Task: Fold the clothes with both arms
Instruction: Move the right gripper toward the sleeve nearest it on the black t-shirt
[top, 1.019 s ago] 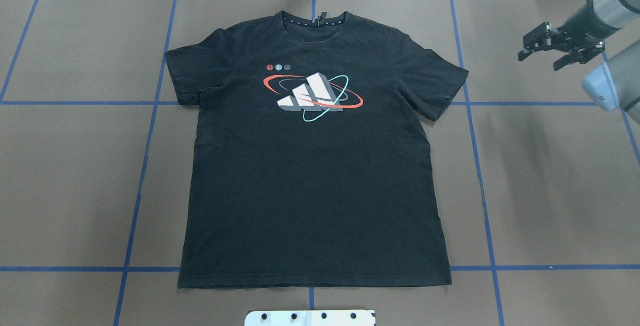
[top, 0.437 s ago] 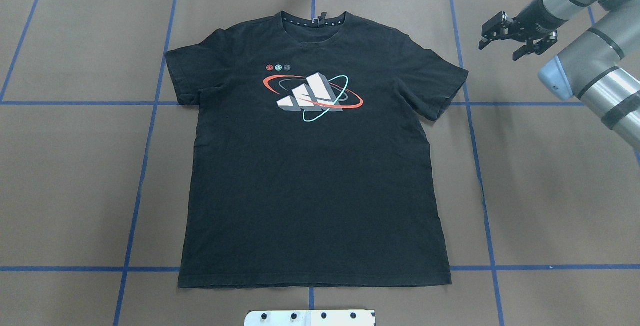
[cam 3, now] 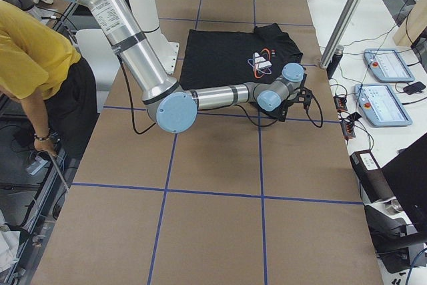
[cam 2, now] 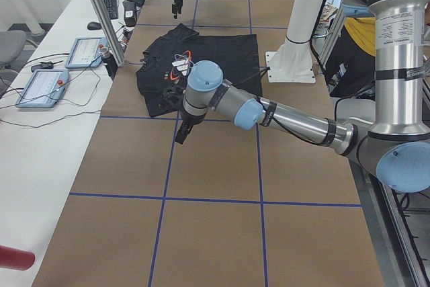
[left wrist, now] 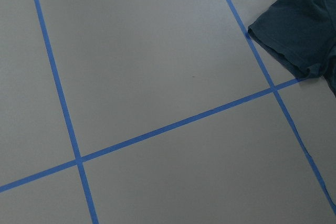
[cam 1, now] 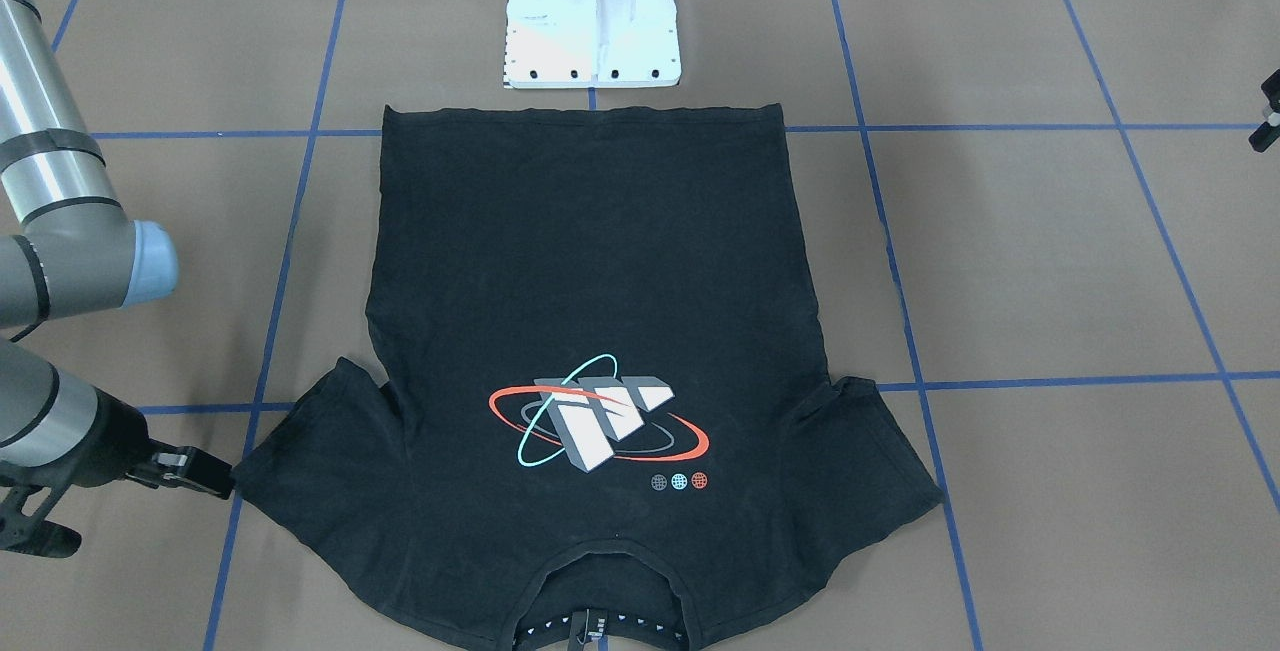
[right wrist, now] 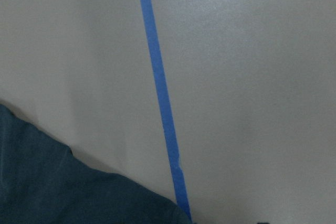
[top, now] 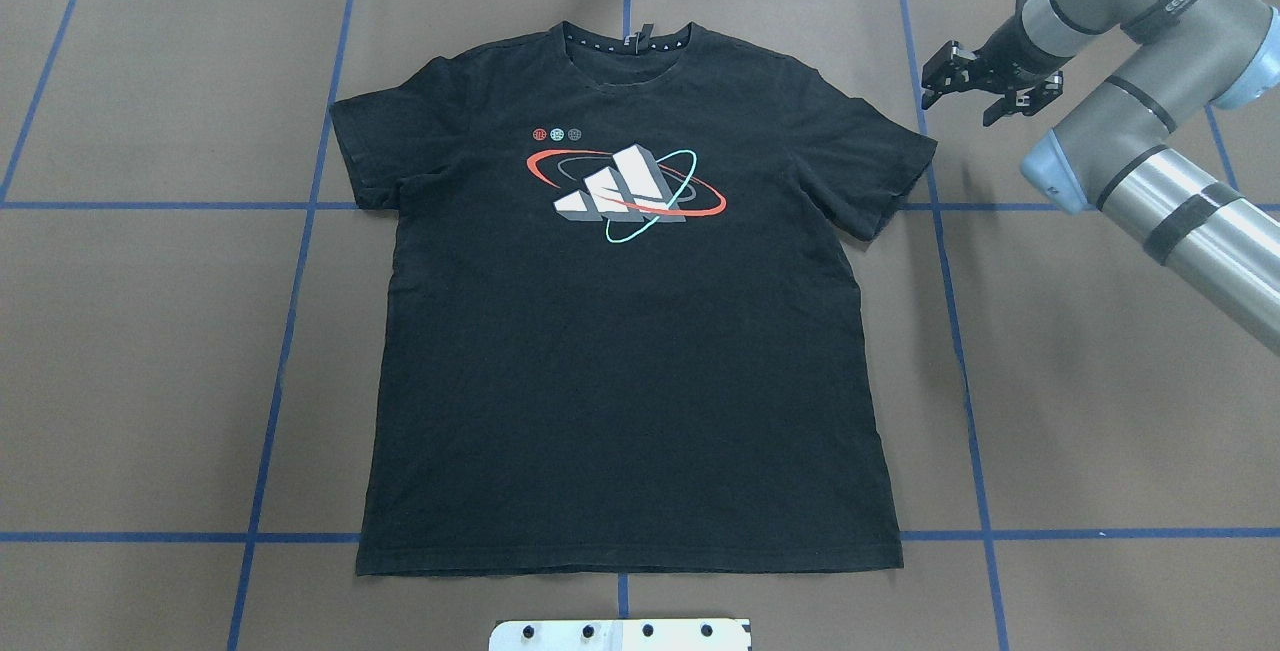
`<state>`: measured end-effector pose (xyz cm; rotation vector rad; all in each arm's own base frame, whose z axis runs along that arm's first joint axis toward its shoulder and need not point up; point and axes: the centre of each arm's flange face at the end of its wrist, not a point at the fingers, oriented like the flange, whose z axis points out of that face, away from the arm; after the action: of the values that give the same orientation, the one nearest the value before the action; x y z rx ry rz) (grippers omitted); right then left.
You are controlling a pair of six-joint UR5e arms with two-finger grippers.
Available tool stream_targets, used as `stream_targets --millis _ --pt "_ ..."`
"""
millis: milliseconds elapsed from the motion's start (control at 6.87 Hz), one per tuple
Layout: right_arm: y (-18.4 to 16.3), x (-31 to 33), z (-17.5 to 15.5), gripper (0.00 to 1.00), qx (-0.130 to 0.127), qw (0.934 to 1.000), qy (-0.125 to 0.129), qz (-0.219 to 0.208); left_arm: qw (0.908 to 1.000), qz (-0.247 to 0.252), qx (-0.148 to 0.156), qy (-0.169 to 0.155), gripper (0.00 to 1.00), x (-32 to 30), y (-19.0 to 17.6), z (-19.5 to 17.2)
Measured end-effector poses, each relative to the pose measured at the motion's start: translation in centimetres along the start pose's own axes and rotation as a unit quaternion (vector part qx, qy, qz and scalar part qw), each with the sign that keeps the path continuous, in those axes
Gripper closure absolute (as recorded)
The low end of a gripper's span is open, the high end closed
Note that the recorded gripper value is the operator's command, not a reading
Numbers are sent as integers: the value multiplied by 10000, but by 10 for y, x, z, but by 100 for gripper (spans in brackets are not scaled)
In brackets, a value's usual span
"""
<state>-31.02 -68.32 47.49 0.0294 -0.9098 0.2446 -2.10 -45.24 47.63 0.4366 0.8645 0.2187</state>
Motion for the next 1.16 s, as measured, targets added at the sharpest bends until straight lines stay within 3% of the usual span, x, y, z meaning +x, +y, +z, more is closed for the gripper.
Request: stream_targets --millis 291,582,728,873,1164 --pt "16 -10 26 18 12 9999 24 -119 10000 30 32 3 0 4 -1 -3" --pt "23 -9 41 40 34 9998 130 -160 10000 28 32 3 0 5 -1 -4" --pt "24 -8 42 64 51 9997 154 -164 10000 27 32 3 0 5 -1 -4" --pt "24 -8 43 100 59 9997 163 -159 10000 26 31 1 0 5 -1 -4" --pt "22 -6 41 100 79 9998 165 -128 10000 25 30 1 0 5 -1 -4"
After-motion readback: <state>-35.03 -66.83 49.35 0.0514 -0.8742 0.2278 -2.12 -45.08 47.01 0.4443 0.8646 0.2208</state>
